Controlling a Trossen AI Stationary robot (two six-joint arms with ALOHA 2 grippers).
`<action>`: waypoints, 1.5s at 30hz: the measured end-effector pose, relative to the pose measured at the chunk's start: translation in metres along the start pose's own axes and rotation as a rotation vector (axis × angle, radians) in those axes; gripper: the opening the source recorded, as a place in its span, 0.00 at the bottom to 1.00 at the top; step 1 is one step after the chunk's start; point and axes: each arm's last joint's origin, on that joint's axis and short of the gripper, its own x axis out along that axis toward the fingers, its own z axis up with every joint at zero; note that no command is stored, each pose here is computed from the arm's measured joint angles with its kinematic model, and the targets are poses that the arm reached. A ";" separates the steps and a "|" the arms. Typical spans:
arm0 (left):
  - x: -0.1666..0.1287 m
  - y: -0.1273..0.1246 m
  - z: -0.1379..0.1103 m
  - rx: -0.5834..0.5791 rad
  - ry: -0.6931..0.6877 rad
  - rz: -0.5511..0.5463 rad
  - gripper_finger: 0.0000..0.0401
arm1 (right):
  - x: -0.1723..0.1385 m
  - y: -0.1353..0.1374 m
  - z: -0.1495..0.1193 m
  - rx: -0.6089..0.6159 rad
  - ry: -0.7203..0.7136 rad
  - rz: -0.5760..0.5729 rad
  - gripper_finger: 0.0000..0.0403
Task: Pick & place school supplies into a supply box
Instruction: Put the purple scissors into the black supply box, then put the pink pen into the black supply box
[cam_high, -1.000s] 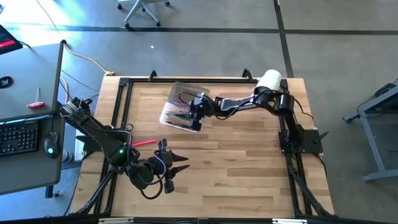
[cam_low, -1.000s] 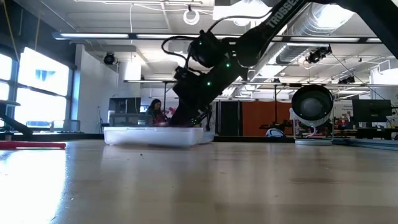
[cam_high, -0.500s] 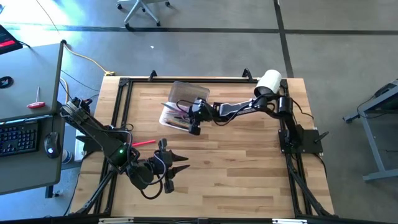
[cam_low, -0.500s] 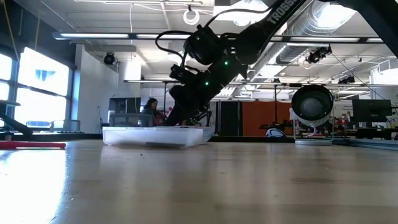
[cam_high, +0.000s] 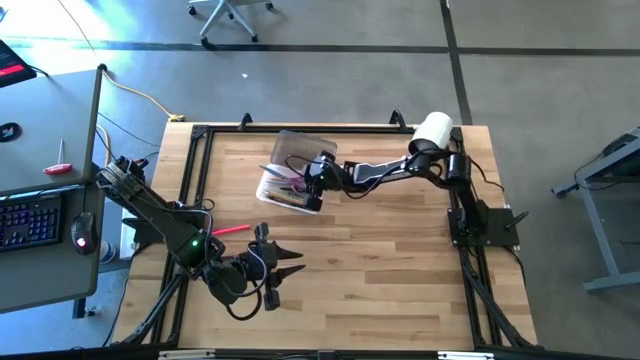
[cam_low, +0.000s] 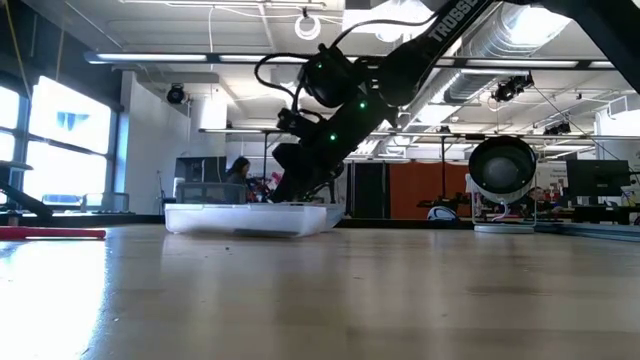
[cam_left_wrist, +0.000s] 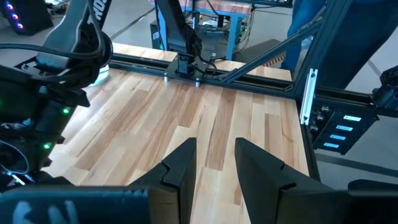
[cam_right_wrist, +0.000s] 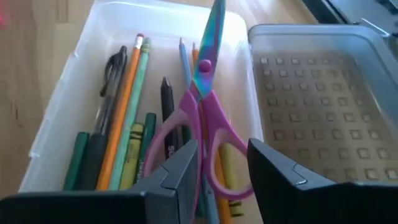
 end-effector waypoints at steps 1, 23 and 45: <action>0.000 0.000 0.000 0.000 0.000 0.000 0.36 | 0.000 -0.003 0.000 -0.001 -0.005 0.001 0.29; 0.000 0.000 0.000 0.001 -0.001 0.001 0.36 | 0.008 -0.011 -0.012 -0.017 0.062 0.087 0.29; 0.000 0.000 0.000 0.001 0.000 0.000 0.36 | -0.014 0.011 0.010 -0.088 0.369 0.154 0.29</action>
